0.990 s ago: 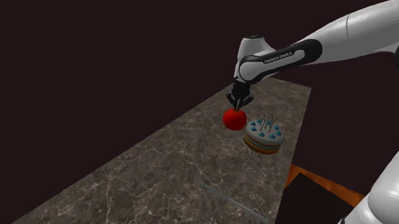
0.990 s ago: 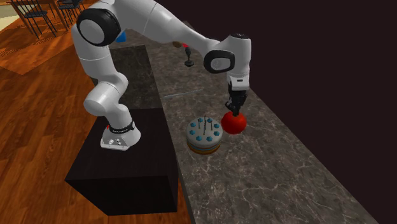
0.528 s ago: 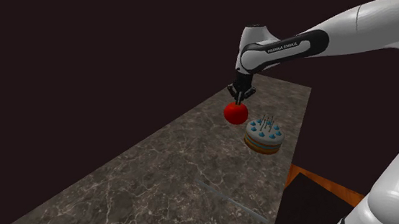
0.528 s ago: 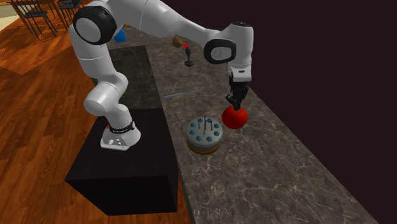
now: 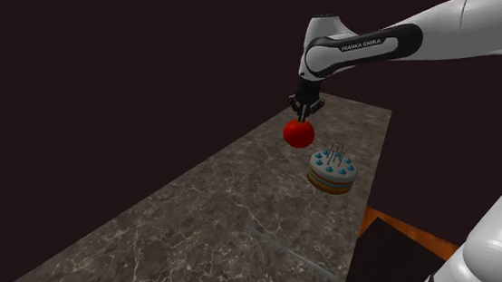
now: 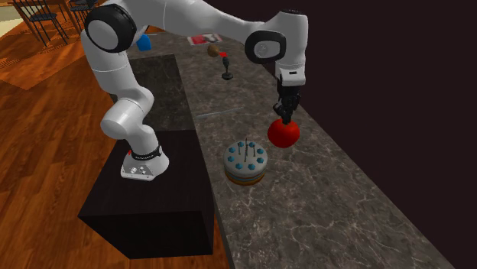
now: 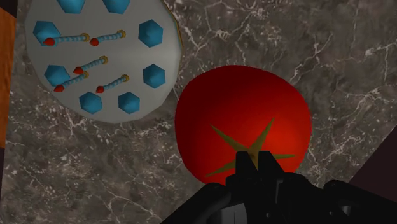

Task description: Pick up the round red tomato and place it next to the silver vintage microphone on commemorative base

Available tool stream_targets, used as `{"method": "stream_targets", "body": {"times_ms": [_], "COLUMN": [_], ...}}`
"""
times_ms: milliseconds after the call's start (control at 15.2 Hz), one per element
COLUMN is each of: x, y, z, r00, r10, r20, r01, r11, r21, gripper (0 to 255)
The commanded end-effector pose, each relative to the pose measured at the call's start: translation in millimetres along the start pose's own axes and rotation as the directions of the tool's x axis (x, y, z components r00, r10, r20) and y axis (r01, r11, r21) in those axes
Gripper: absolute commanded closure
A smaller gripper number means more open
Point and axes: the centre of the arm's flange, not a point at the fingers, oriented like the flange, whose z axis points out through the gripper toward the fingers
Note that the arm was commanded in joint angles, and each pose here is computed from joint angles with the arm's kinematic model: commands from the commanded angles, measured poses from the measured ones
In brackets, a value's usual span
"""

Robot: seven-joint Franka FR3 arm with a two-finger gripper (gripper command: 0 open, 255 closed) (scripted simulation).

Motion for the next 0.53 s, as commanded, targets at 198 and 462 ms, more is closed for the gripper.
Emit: {"method": "stream_targets", "body": {"times_ms": [198,462], "x": [3.7,6.8], "y": [0.5,0.8], "z": [-26.1,-47.0], "r00": [1.000,1.000], "r10": [0.000,0.000], "r20": [0.000,0.000], "r01": [0.000,0.000], "r11": [1.000,1.000], "r21": [0.000,0.000], "gripper": [255,255]}}
